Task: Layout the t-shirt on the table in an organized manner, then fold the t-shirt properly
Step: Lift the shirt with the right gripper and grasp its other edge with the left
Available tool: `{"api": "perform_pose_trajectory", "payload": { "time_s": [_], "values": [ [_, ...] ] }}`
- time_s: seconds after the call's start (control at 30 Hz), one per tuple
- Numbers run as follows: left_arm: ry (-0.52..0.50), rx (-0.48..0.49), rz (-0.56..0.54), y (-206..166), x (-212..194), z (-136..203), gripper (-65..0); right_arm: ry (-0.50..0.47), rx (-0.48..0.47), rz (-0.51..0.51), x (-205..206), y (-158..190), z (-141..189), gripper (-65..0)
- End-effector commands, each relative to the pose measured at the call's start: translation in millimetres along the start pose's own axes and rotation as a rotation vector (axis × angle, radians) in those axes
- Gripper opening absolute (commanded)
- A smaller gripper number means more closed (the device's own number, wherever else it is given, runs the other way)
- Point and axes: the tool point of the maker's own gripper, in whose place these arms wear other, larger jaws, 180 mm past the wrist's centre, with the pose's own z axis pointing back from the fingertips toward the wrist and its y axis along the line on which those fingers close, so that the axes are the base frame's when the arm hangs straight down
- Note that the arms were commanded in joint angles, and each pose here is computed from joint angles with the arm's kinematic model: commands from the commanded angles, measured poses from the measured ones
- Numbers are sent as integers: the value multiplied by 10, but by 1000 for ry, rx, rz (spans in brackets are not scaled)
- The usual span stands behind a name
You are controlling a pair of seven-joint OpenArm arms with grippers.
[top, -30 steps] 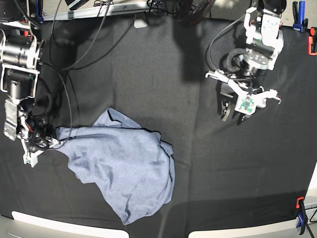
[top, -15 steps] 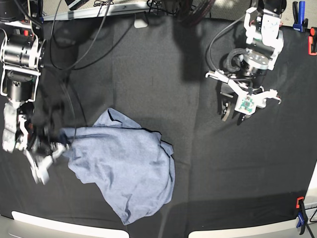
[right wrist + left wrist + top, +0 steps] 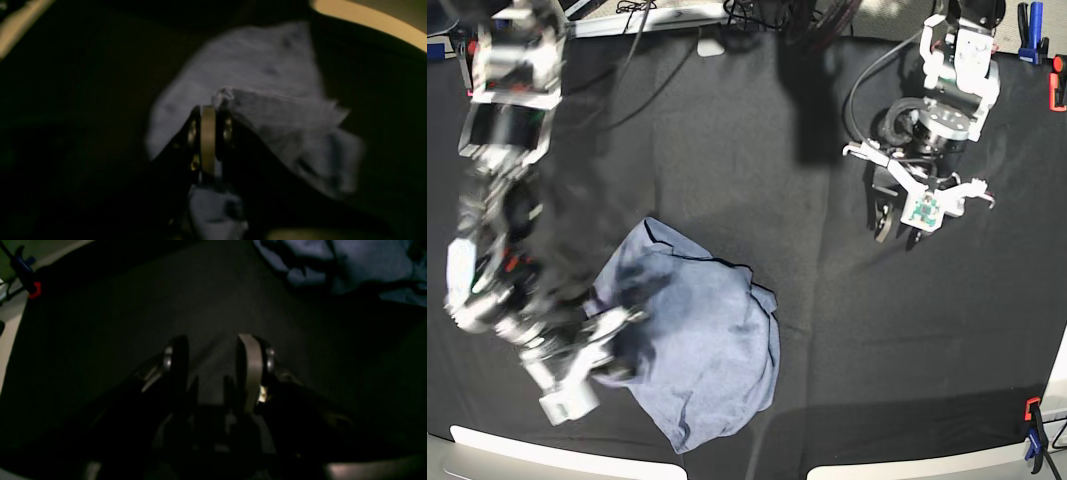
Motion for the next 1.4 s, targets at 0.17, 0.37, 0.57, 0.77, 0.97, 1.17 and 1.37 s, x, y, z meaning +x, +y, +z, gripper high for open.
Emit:
{"api": "perform_pose_trajectory", "payload": {
  "time_s": [0.17, 0.37, 0.57, 0.77, 0.97, 1.17, 1.37],
  "values": [
    [-43, 5, -6, 27, 131, 2, -435, -169, 138, -12, 385, 652, -132, -650],
    [-43, 5, -6, 27, 130, 2, -435, -181, 335, 23, 511, 1559, -399, -650],
    [-42, 5, -6, 27, 128, 3, -435, -210, 424, 114, 662, 2252, -534, -650],
    [-32, 5, -6, 24, 107, 7, -435, -307, 523, 151, 849, 2688, -473, -650],
    [-32, 5, -6, 24, 107, 7, -435, -378, 591, 171, 948, 2956, -393, -650],
    [-33, 5, -6, 24, 109, 6, -435, -411, 596, 168, 1022, 2963, -366, -381],
    [-32, 5, -6, 24, 107, 7, -435, -455, 653, 143, 1190, 3012, -273, -279]
  ]
}}
